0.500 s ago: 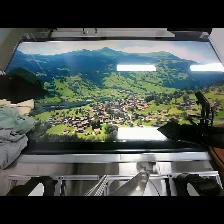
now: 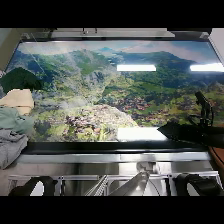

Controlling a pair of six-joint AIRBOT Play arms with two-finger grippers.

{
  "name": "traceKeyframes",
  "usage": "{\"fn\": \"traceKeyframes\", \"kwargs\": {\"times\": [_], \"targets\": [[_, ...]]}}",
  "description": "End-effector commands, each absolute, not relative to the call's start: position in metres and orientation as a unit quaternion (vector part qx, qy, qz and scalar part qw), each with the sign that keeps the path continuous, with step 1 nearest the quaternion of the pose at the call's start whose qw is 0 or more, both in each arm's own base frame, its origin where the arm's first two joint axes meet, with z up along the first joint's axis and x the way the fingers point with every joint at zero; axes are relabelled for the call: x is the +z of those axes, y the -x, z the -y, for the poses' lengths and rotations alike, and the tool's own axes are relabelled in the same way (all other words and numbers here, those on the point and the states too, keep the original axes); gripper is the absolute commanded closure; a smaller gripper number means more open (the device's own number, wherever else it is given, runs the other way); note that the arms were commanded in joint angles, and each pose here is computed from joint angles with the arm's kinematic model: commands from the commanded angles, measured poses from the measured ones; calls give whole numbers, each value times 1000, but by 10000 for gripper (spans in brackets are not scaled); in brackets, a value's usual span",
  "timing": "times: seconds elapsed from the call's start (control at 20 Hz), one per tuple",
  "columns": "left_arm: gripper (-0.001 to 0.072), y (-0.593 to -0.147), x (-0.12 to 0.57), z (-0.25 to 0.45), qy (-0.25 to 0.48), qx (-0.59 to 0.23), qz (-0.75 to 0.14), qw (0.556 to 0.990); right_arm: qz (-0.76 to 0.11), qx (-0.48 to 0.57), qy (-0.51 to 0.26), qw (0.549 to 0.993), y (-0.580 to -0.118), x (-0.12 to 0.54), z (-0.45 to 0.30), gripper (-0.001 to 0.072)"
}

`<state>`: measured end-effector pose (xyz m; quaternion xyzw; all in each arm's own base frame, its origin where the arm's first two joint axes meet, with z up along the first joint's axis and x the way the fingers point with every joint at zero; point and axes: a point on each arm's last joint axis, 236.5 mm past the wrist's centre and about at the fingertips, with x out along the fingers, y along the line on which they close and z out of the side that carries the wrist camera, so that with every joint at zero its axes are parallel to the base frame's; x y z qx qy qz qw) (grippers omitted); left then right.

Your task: Fold the shirts.

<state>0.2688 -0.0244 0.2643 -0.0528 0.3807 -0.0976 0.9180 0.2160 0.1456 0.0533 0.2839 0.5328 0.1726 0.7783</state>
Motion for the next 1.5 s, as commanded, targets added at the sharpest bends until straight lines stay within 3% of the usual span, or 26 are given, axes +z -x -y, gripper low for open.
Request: {"fn": "traceKeyframes", "kwargs": {"times": [0.0,0.15,0.45,0.5,0.55,0.7,0.75,0.8,0.95,1.2,1.45], "targets": [[693,-279,254,-13,65,-12,-393,917,-533,173,-284,778,-216,53,-146,683],[692,-293,230,-14,63,-17,-436,898,-533,173,-287,777,-216,54,-147,683],[681,-338,161,-26,86,-17,-526,846,-513,229,-377,737,-215,88,-182,683],[529,-345,150,-33,83,-8,-537,840,-511,234,-383,733,-215,91,-184,683],[433,-348,141,-42,80,6,-545,834,-511,238,-377,735,-214,91,-184,683],[407,-361,124,-69,86,33,-551,829,-514,241,-372,734,-212,90,-185,683],[124,-365,124,-80,90,44,-542,835,-515,242,-372,733,-211,90,-185,683],[-13,-372,130,-91,97,55,-525,844,-520,243,-370,731,-209,89,-186,683],[-13,-393,158,-117,107,74,-474,871,-527,245,-366,727,-205,87,-186,683],[-13,-427,156,-153,52,102,-474,873,-547,253,-358,713,-193,84,-189,682],[1,-490,99,-213,78,131,-494,856,-567,265,-350,697,-177,84,-192,683]]}}
